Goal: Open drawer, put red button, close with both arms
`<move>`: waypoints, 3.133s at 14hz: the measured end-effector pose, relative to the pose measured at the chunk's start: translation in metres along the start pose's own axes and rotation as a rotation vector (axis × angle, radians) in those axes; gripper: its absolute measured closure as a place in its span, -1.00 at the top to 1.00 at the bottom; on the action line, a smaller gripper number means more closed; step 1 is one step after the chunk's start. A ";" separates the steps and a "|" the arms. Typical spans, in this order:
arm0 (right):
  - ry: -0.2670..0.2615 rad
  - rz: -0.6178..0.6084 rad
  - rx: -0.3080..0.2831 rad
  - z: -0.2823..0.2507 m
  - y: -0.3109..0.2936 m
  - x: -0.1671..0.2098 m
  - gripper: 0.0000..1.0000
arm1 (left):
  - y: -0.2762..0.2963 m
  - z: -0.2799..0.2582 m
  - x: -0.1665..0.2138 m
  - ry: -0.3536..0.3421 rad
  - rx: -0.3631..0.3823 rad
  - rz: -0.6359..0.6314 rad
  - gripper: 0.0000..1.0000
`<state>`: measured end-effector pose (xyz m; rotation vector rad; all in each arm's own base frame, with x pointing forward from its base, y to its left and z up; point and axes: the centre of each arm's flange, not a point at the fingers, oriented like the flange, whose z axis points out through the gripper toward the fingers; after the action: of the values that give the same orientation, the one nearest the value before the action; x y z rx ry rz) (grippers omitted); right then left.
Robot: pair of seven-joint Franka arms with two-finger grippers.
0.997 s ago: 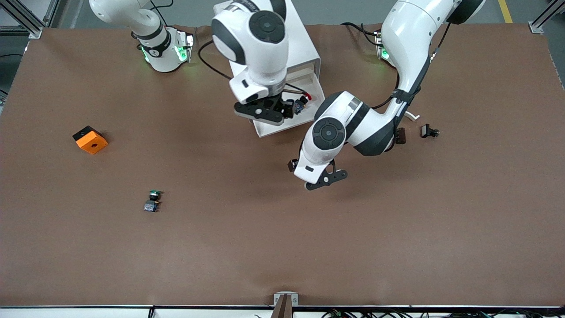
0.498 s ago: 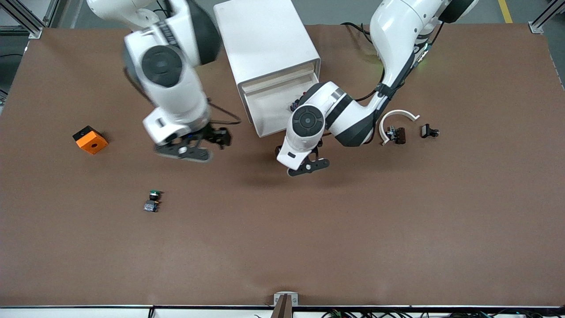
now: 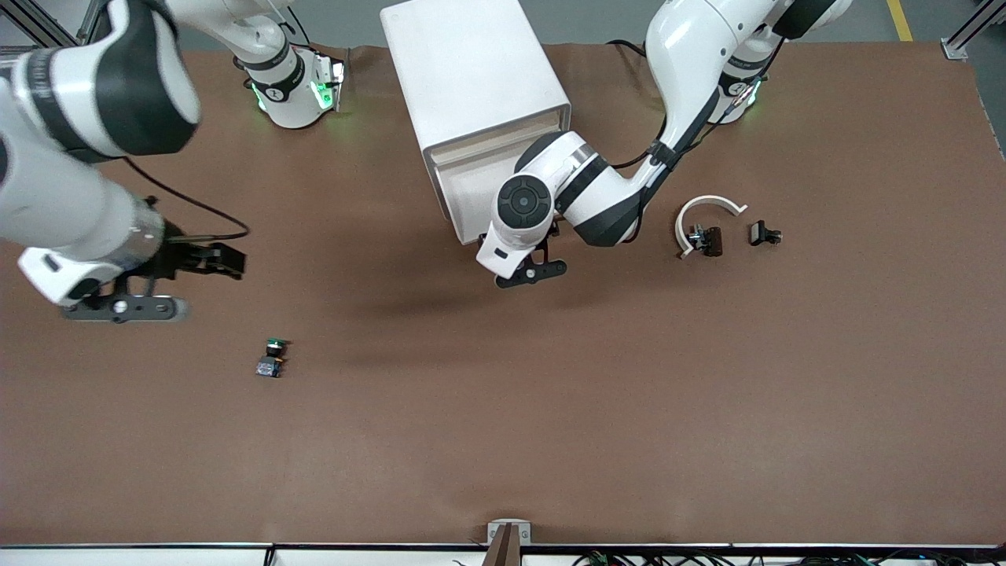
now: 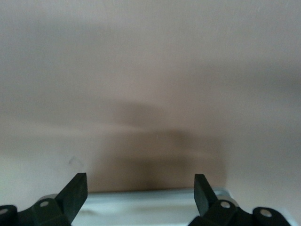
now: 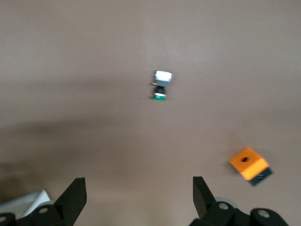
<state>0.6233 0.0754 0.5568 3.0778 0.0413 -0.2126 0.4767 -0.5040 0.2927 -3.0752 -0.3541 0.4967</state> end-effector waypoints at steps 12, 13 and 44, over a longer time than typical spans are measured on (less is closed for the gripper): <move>-0.039 0.051 0.079 -0.023 0.133 -0.017 1.00 | 0.009 0.016 -0.049 -0.120 0.039 -0.048 1.00; -0.037 0.060 0.080 -0.030 0.139 -0.020 1.00 | 0.010 0.018 -0.051 -0.125 0.041 -0.053 1.00; 0.019 -0.001 0.068 -0.113 0.102 -0.090 1.00 | -0.005 -0.004 -0.018 -0.309 -0.091 -0.246 1.00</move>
<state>0.5530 -0.0219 0.6864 3.1473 0.0369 -0.1888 0.4600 -0.5035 0.3024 -2.9736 -0.7677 0.9679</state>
